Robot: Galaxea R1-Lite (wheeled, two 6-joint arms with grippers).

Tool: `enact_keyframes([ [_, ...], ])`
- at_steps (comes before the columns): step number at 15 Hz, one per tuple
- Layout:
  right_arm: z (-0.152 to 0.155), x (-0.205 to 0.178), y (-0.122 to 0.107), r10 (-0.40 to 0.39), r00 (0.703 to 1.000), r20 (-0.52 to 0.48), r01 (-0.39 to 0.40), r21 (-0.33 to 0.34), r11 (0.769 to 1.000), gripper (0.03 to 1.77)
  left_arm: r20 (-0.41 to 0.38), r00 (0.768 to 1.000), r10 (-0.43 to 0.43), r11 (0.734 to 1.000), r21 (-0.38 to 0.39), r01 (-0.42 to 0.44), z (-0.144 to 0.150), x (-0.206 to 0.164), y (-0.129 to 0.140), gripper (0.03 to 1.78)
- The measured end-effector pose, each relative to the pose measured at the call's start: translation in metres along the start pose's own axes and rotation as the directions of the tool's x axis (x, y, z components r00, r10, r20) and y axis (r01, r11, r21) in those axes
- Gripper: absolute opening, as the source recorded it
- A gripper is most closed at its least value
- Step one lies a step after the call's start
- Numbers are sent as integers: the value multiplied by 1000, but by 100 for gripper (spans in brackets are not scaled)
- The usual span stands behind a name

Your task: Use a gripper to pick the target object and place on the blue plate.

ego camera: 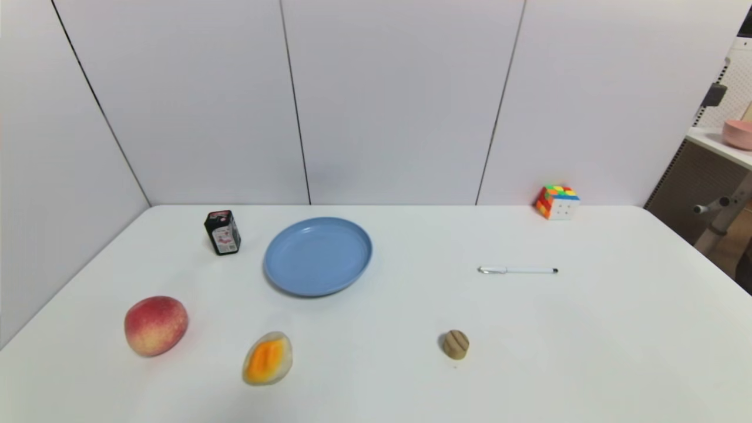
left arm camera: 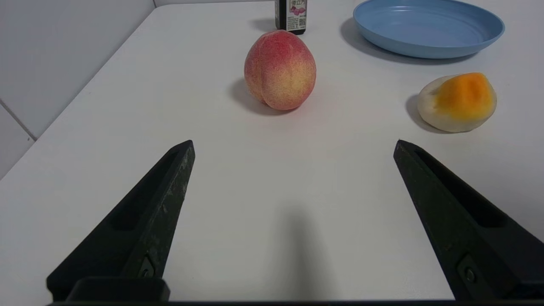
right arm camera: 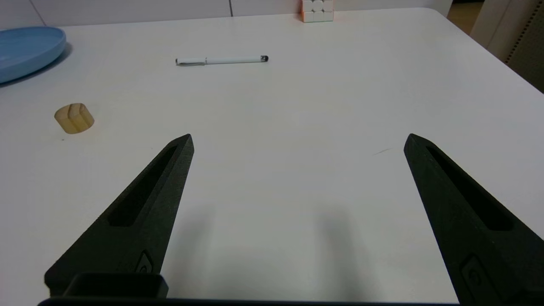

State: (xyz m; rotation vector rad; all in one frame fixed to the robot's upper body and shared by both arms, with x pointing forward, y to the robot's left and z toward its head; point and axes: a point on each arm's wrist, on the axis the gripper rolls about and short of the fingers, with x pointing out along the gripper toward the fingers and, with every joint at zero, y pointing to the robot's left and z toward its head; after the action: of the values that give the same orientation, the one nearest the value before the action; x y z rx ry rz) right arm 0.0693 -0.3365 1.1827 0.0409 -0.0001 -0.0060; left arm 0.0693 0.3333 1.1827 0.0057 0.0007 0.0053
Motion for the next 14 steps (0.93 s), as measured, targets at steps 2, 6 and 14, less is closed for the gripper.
enact_keyframes([
  [2, 0, 0, 0, 0, 1000, 0, 0, 0, 1000, 171, 0, 1000, 0, 1000, 0, 0, 0, 0, 0, 169],
  [6, 0, 0, 0, 0, 1000, 0, 0, 0, 1000, 171, 0, 1000, 0, 1000, -3, 0, 0, 0, 0, 169],
  [14, 0, 0, 0, 0, 1000, 0, 0, 0, 1000, 171, -32, 999, 2, 1000, -4, -2, 3, 2, 0, 169],
])
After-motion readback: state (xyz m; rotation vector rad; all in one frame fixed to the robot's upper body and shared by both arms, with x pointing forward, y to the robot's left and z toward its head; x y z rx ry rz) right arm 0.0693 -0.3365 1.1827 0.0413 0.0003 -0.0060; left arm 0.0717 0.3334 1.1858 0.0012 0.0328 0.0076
